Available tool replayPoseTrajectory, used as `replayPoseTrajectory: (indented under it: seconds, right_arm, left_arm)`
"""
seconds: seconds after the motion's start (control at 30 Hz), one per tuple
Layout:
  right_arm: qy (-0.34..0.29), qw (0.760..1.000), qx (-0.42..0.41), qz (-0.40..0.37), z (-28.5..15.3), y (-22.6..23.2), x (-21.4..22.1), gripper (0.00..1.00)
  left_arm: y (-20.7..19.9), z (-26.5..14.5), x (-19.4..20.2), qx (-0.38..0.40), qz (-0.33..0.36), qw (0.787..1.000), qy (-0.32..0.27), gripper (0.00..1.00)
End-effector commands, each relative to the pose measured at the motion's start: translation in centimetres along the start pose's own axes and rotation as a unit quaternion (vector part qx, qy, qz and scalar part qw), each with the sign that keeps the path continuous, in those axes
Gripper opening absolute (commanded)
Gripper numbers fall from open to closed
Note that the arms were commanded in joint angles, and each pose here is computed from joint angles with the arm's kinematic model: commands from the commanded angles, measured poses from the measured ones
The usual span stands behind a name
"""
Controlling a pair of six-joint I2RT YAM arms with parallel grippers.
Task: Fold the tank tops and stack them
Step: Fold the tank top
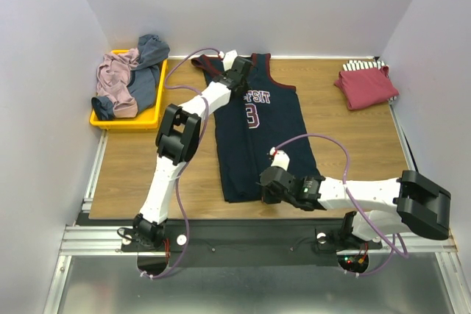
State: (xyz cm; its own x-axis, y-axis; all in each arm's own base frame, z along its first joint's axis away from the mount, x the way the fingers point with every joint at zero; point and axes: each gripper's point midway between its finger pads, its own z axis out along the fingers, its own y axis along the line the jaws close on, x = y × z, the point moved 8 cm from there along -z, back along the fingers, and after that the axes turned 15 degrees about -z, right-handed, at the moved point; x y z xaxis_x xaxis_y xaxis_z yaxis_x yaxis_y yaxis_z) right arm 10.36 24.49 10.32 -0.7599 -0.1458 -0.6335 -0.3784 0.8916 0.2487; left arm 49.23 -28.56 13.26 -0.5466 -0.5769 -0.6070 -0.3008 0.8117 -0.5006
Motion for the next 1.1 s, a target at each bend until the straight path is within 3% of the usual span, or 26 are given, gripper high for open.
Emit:
replayPoseTrajectory:
  seconds: [0.0,0.27,0.33,0.37,0.43,0.57,0.73,0.87,0.93,1.07]
  right_arm:
    - [-0.009,1.0,-0.009,0.01,-0.1,0.2,-0.3,0.0]
    - [0.001,1.0,0.0,0.002,0.2,-0.2,0.3,0.0]
    - [0.003,1.0,0.003,-0.001,0.3,-0.3,0.4,0.01]
    - [0.003,1.0,0.004,-0.002,0.3,-0.3,0.4,0.01]
    - [0.005,1.0,0.006,-0.004,0.4,-0.3,0.4,0.06]
    - [0.003,1.0,0.006,-0.011,0.4,-0.2,0.2,0.12]
    - [0.001,1.0,0.004,-0.018,0.1,0.0,-0.2,0.3]
    - [-0.007,1.0,0.001,-0.021,-0.3,0.3,-0.9,0.41]
    - [-0.004,1.0,0.003,-0.026,-0.4,0.3,-0.9,0.43]
    - [-0.009,1.0,0.006,-0.028,-0.9,0.4,-1.4,0.44]
  left_arm:
    - [-1.9,-0.4,-0.8,0.026,-0.003,1.0,-0.015,0.0]
    - [-0.7,1.1,1.0,0.014,0.013,1.0,0.011,0.0]
    - [-0.9,0.8,0.9,0.018,0.017,1.0,0.013,0.12]
    - [-0.9,0.6,0.8,0.022,0.018,1.0,0.012,0.27]
    - [-1.5,-0.6,-0.3,0.036,0.02,0.999,0.004,0.46]
    - [-2.5,-3.2,-2.5,0.059,0.016,0.998,-0.006,0.52]
    - [-1.7,-7.4,-3.9,0.063,-0.011,0.998,-0.006,0.52]
    - [0.1,-12.3,-4.5,0.067,-0.039,0.997,-0.008,0.47]
    - [3.1,-12.9,-2.5,0.032,-0.048,0.998,0.01,0.41]
    - [7.3,-17.0,-0.6,0.024,-0.068,0.997,0.025,0.17]
